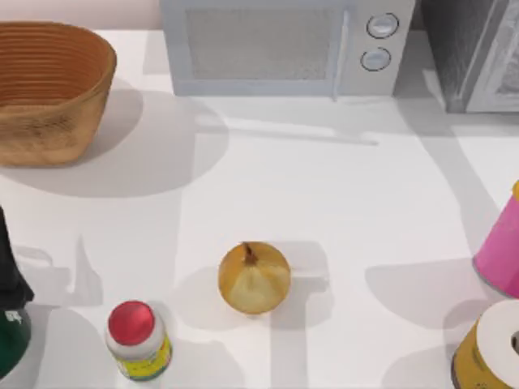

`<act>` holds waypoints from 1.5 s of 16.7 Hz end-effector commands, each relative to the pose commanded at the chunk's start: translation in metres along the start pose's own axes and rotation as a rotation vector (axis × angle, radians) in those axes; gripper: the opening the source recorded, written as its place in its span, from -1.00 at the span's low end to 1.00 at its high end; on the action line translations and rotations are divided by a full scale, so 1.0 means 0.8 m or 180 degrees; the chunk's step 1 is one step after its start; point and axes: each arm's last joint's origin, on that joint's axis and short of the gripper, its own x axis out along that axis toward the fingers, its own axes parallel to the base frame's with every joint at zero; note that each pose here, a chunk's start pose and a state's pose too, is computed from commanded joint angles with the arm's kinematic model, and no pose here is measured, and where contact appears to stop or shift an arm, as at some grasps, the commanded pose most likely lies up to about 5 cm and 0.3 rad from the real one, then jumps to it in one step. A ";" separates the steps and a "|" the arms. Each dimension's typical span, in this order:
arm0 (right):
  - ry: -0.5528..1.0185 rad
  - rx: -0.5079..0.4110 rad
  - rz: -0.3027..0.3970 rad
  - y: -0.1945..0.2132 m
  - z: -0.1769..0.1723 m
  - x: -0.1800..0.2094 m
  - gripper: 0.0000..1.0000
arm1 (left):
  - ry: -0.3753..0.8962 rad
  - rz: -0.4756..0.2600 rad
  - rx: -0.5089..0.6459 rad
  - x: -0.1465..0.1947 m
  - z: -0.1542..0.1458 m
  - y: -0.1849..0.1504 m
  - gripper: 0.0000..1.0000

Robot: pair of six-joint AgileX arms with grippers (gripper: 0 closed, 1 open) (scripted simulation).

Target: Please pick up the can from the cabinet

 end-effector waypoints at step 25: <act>-0.0020 0.0008 0.0018 0.011 0.028 -0.053 -1.00 | 0.0000 0.0000 0.0000 0.000 0.000 0.000 1.00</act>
